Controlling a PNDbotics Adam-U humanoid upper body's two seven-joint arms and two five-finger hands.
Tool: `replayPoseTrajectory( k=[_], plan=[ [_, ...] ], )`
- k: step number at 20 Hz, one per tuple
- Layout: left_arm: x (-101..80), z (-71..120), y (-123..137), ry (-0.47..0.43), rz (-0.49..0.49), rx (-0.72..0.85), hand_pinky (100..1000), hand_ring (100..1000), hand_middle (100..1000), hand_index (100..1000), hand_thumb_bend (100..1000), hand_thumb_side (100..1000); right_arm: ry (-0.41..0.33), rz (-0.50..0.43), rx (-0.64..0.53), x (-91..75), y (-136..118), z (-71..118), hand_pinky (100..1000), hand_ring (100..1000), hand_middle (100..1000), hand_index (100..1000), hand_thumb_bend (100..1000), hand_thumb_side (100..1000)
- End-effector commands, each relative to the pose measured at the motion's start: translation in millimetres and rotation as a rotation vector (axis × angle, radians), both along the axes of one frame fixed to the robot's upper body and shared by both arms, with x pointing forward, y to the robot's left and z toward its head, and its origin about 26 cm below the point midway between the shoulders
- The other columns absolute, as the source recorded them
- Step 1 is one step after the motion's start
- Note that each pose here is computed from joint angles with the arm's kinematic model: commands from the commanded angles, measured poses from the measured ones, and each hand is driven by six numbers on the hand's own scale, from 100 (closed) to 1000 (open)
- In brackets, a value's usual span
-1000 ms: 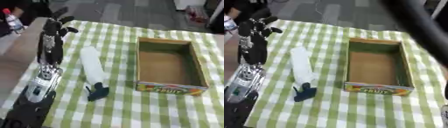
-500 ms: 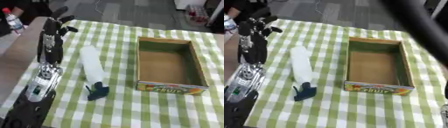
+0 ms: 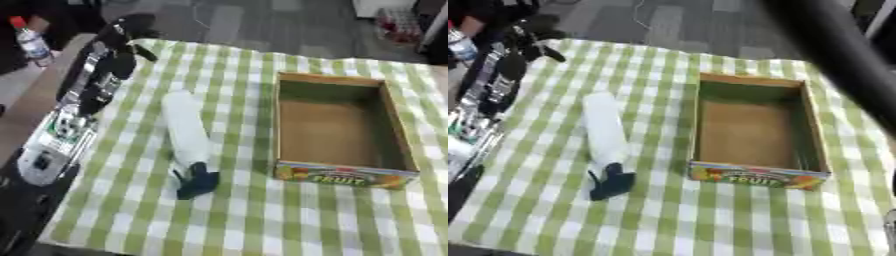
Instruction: Pick up objects on the table and place them in the box.
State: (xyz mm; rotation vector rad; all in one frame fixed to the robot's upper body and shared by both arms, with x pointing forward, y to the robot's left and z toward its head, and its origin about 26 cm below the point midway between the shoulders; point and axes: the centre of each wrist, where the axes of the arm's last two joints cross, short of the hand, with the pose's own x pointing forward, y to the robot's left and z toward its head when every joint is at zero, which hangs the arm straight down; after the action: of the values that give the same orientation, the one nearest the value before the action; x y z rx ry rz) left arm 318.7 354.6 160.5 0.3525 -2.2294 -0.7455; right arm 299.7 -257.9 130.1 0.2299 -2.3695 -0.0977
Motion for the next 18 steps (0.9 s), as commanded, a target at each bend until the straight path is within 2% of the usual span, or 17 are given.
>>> replayPoseTrajectory(
  k=[1,4,5,12,13,14,15,18],
  plan=[
    [6.0,19.8,21,0.010,-0.011,0.197,635,803,837,827,629,790,-0.023,0.003,-0.028,-1.5,-3,6.9,521,694,712,782,165,1000],
    [12.6,28.3,32,0.015,-0.017,0.349,650,804,839,829,637,783,-0.022,0.005,-0.030,-1.4,-3,6.6,521,694,712,782,165,1000],
    [14.5,31.7,35,0.010,-0.022,0.398,684,801,843,826,650,768,-0.021,0.006,-0.030,-1.4,-3,6.6,521,694,712,782,165,1000],
    [27.6,54.7,49,-0.026,-0.067,0.770,770,797,847,819,681,749,-0.021,0.015,-0.038,-1.1,-2,7.0,521,694,712,782,166,1000],
    [29.7,58.2,50,-0.032,-0.073,0.819,800,797,850,818,720,739,-0.020,0.017,-0.039,-1.1,-2,7.0,521,693,712,782,167,1000],
    [32.0,61.4,51,-0.038,-0.080,0.869,791,797,849,818,708,744,-0.020,0.018,-0.040,-1.1,-2,7.1,521,693,712,782,167,1000],
    [34.2,64.0,52,-0.042,-0.086,0.914,836,799,856,815,790,700,-0.020,0.020,-0.041,-1.1,-2,7.1,522,693,712,782,169,1000],
    [42.5,70.6,52,-0.044,-0.110,1.052,847,798,857,809,830,673,-0.019,0.025,-0.044,-1.0,-2,7.0,522,693,712,782,168,1000]
  ],
)
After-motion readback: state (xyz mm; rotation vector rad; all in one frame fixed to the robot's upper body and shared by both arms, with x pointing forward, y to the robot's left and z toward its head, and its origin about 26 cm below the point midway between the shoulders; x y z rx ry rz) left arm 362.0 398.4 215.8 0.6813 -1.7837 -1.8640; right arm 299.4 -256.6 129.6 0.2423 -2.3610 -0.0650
